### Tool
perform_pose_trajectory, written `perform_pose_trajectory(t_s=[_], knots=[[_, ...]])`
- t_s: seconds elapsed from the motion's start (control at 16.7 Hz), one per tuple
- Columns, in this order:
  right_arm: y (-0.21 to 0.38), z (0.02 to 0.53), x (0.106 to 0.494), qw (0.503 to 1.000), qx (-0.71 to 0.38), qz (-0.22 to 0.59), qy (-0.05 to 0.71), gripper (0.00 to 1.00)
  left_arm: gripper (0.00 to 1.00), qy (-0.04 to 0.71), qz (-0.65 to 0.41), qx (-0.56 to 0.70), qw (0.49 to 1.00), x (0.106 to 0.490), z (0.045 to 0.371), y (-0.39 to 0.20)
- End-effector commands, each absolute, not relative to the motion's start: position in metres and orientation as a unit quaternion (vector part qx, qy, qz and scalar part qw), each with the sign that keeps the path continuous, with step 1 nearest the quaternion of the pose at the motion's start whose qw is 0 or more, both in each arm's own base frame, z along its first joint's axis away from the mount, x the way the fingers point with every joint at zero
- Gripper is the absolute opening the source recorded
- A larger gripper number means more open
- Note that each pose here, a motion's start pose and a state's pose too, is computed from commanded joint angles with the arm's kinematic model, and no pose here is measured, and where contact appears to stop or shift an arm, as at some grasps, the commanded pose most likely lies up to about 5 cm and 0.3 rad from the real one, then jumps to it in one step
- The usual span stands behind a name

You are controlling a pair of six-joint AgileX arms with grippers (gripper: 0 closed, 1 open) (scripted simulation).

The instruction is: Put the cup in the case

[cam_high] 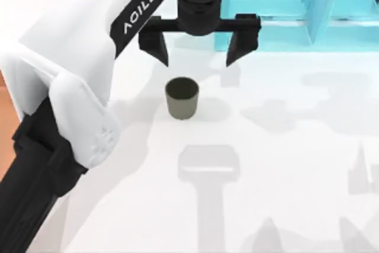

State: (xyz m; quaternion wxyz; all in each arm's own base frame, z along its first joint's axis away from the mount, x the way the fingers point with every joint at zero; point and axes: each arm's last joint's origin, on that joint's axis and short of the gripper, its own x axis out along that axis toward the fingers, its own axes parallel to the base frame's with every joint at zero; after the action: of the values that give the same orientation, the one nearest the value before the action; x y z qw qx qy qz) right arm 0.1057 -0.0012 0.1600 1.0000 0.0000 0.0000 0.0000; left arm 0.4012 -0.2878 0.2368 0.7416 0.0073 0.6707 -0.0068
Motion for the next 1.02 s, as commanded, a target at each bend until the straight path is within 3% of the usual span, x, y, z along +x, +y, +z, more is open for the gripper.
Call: perform_pose_trajectory(t_s=[0.36, 1.02], knots=[[-0.001, 0.16, 0.106, 1.0, 0.0, 0.0, 0.0, 1.0, 1.0, 0.669, -0.008, 0.006, 0.743, 0.407, 0.227, -0.289], [-0.001, 0.16, 0.106, 1.0, 0.0, 0.0, 0.0, 1.0, 1.0, 0.671, -0.006, 0.008, 0.741, 0.412, 0.139, -0.288]])
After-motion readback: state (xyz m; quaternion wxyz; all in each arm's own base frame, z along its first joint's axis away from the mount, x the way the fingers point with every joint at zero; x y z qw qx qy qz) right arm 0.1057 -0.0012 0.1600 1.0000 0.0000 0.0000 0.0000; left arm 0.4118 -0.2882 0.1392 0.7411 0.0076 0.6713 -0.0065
